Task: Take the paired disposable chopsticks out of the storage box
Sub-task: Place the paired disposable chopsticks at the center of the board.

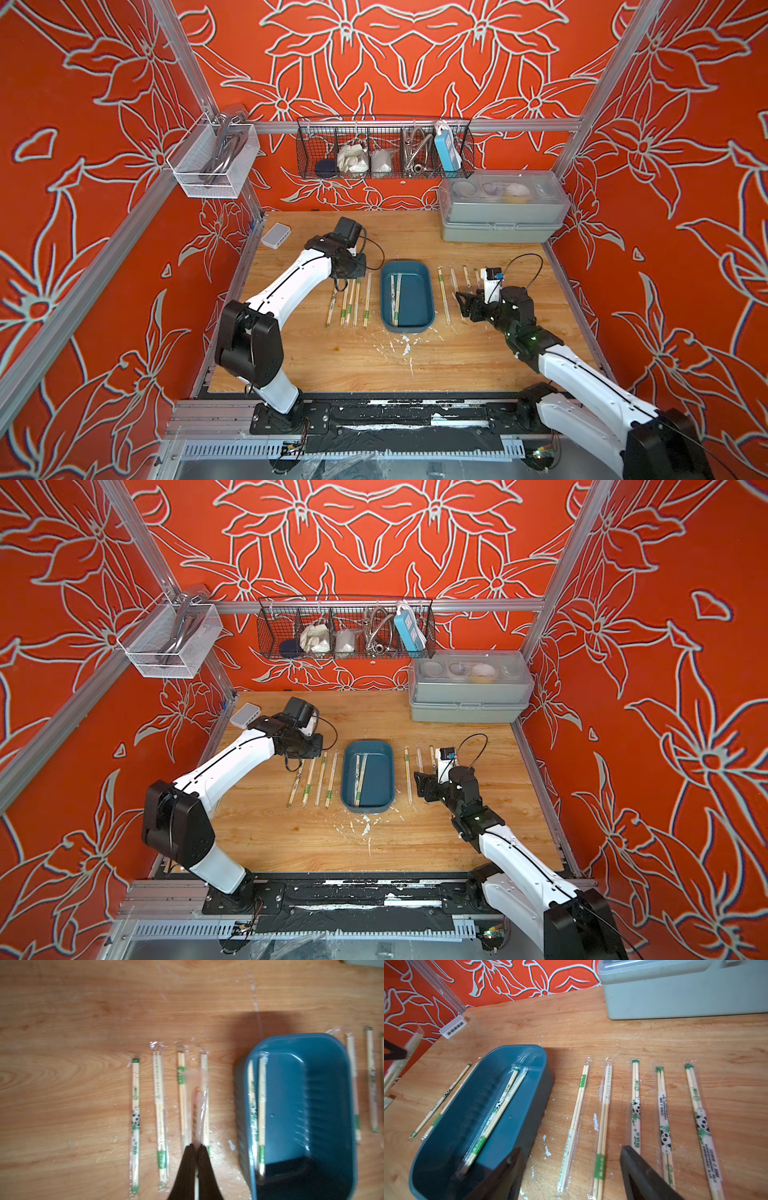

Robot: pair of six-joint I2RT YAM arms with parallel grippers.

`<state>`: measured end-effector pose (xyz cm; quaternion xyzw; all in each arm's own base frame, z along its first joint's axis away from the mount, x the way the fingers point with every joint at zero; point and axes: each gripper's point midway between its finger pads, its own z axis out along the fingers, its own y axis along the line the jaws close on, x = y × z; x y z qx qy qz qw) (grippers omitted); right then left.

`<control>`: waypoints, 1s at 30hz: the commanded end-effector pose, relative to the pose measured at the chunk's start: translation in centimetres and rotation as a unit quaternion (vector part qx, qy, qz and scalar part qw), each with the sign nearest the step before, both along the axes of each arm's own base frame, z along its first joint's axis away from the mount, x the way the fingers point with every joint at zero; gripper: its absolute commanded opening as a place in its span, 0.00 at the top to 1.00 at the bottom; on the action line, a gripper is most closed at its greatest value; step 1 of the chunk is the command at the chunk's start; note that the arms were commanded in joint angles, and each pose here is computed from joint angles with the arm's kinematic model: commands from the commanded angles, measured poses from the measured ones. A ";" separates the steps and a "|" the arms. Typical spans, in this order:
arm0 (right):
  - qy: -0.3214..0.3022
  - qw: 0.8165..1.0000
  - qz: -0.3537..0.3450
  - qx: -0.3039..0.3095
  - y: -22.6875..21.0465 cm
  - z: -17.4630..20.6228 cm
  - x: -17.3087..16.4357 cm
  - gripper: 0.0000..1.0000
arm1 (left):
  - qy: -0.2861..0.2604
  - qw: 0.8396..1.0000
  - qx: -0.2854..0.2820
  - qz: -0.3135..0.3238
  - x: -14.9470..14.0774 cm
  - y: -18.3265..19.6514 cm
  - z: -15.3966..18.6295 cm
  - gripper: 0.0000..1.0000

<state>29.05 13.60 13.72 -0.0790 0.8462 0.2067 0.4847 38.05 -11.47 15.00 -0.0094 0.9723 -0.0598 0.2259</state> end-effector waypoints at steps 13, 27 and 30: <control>-0.012 0.999 0.040 0.007 1.7 0.0 -0.2 0.22 | 0.021 0.998 0.053 0.034 2.9 9.5 -6.4 1.00; -0.016 0.999 0.037 0.005 1.7 0.0 -0.2 0.22 | 0.072 0.993 0.085 0.044 3.0 10.9 -10.3 1.00; -0.014 0.999 0.036 0.004 1.7 -0.1 -0.1 0.22 | 0.070 0.992 0.087 0.050 3.2 11.0 -10.3 1.00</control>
